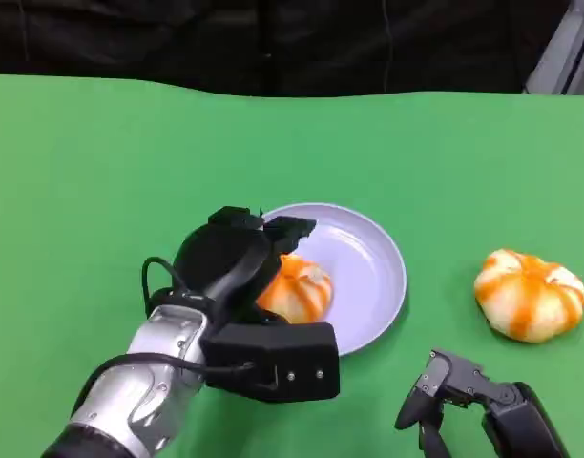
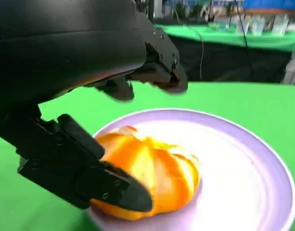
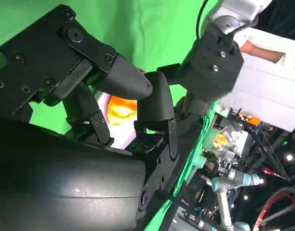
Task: Grasp the bread from the table and place it into the plate.
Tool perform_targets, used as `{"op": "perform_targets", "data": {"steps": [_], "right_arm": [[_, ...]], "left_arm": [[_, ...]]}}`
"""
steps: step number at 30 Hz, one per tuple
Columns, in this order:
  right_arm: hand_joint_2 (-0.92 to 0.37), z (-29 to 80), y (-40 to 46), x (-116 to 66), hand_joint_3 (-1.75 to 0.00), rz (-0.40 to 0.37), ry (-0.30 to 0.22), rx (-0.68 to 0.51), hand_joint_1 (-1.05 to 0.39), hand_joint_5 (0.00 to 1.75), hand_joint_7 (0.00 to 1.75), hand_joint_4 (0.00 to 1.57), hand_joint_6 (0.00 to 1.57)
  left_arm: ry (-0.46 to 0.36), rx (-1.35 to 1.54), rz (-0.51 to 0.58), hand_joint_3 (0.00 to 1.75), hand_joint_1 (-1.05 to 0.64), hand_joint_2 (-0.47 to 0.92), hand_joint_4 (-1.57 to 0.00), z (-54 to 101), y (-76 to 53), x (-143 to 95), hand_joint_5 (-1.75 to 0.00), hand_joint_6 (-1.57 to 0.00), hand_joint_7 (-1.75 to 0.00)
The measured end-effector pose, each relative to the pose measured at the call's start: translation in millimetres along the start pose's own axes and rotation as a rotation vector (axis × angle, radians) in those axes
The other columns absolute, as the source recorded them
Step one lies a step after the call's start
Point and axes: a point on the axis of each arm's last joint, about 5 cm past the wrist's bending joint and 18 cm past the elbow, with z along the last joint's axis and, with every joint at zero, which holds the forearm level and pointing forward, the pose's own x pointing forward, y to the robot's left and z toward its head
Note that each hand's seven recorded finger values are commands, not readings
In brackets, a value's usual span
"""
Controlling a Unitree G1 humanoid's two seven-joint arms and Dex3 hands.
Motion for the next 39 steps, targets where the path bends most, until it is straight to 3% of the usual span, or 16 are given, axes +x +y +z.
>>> {"op": "perform_targets", "data": {"steps": [8, 20, 21, 27, 30, 39], "right_arm": [[-0.41, -0.1, 0.0, 0.0, -1.45, -0.001, 0.0, 0.001, -0.42, 1.75, 1.57, 0.72, 0.65], [-0.41, -0.1, -0.1, -0.3, -1.46, -0.001, 0.0, 0.001, -0.41, 1.75, 1.57, 0.72, 0.64], [-0.4, -0.1, -0.1, -0.3, -1.45, -0.001, 0.0, 0.001, -0.41, 1.75, 1.57, 0.72, 0.64], [-0.41, -0.3, -0.7, -1.0, -1.45, -0.001, 0.003, 0.002, -0.41, 1.75, 1.57, 0.73, 0.64], [-0.41, -0.1, -0.5, -0.1, -1.45, 0.001, 0.0, 0.002, -0.41, 1.75, 1.57, 0.73, 0.64], [-0.42, 0.1, -0.2, -0.9, -1.45, 0.0, 0.005, 0.004, -0.42, 1.75, 1.57, 0.72, 0.64]], "left_arm": [[-0.01, -0.02, -0.024, 0.31, -0.92, 0.92, 0.0, 2.4, 7.6, -4, -0.03, 0.0, 0.0], [-0.007, -0.024, -0.004, 0.3, -0.9, 0.92, -0.01, -5.0, 18.8, -25, -0.03, -0.01, 0.0], [-0.005, -0.024, -0.008, 0.24, -0.83, 0.92, -0.06, -5.3, 18.6, -26, -0.06, -0.02, -0.01], [-0.028, -0.057, 0.065, 0.18, -0.76, 0.92, -0.13, -17.3, 30.7, -63, -0.14, -0.08, -0.04], [0.002, -0.068, 0.076, 0.15, -0.7, 0.92, -0.19, -23.8, 31.5, -75, -0.19, -0.14, -0.07], [-0.047, -0.151, 0.22, 0.1, -0.6, 0.92, -0.3, -31.2, 25.3, -108, -0.34, -0.26, -0.1]]}}
